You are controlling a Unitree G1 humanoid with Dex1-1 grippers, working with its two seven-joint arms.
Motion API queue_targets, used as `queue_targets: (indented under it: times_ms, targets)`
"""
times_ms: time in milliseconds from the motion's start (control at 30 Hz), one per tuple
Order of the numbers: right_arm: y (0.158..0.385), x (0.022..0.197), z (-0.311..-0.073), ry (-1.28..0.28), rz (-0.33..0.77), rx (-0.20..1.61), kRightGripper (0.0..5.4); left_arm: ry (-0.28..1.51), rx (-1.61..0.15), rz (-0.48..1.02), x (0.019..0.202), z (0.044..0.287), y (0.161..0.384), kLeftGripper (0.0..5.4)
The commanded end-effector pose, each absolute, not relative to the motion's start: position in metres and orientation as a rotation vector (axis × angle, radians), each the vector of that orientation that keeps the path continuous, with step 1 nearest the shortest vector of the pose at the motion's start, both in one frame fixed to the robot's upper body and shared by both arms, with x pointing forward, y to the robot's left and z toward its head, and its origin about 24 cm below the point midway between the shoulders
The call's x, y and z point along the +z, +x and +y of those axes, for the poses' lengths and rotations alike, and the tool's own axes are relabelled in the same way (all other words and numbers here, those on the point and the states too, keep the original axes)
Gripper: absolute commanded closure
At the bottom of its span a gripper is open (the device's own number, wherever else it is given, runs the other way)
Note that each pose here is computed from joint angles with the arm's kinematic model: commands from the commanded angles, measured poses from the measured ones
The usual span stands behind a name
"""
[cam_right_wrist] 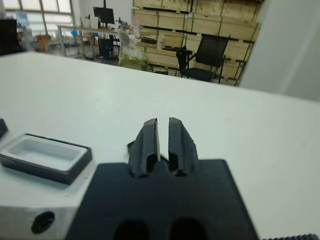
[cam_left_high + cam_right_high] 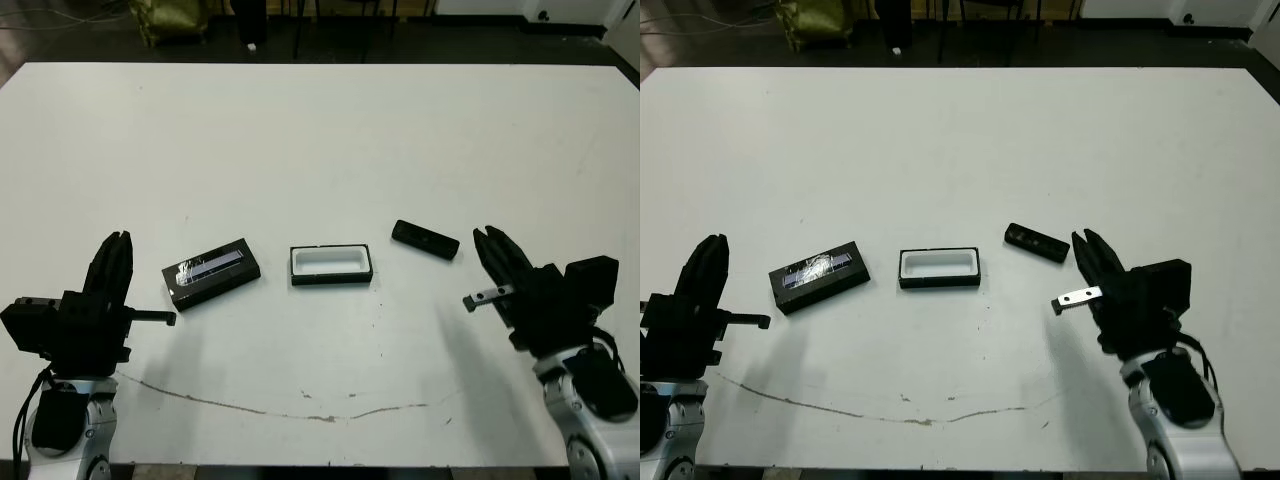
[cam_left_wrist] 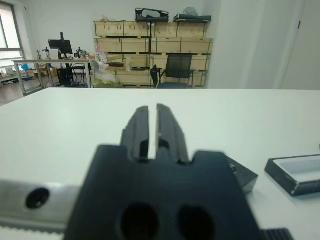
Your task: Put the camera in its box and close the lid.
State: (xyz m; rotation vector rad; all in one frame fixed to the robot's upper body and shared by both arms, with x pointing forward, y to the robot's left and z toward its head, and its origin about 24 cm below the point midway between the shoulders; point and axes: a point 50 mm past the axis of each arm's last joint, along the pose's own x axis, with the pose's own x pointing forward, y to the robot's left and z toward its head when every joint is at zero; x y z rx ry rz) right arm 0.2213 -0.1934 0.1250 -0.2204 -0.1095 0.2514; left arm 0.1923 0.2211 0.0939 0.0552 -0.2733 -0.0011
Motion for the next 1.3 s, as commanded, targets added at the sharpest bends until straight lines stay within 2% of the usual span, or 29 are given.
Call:
queue_targets:
  times_ms: [33, 100, 200, 500, 733, 967, 1300]
  targets:
    - [0.231, 0.131, -0.202, -0.299, -0.077, 0.278, 5.4, 0.062, 0.0, -0.238, 0.089, 0.223, 0.191, 5.38]
    - [0.236, 0.137, -0.205, -0.362, -0.057, 0.301, 5.4, 0.066, -0.001, -0.24, 0.089, 0.223, 0.191, 5.38]
    - [0.246, 0.145, -0.21, -0.458, -0.046, 0.347, 5.04, 0.053, 0.0, -0.231, 0.089, 0.223, 0.191, 5.4]
    - [0.27, 0.151, -0.222, -0.629, -0.003, 0.445, 3.13, 0.058, -0.005, -0.236, 0.089, 0.224, 0.189, 5.4]
    - [0.286, 0.138, -0.228, -0.646, 0.077, 0.524, 1.57, 0.065, -0.009, -0.225, 0.088, 0.224, 0.188, 5.4]
    - [0.291, 0.127, -0.23, -0.652, 0.147, 0.588, 0.02, 0.054, -0.008, -0.218, 0.087, 0.226, 0.188, 5.4]
    - [0.296, 0.117, -0.235, -0.658, 0.229, 0.658, 0.01, 0.052, -0.009, -0.217, 0.087, 0.226, 0.188, 5.4]
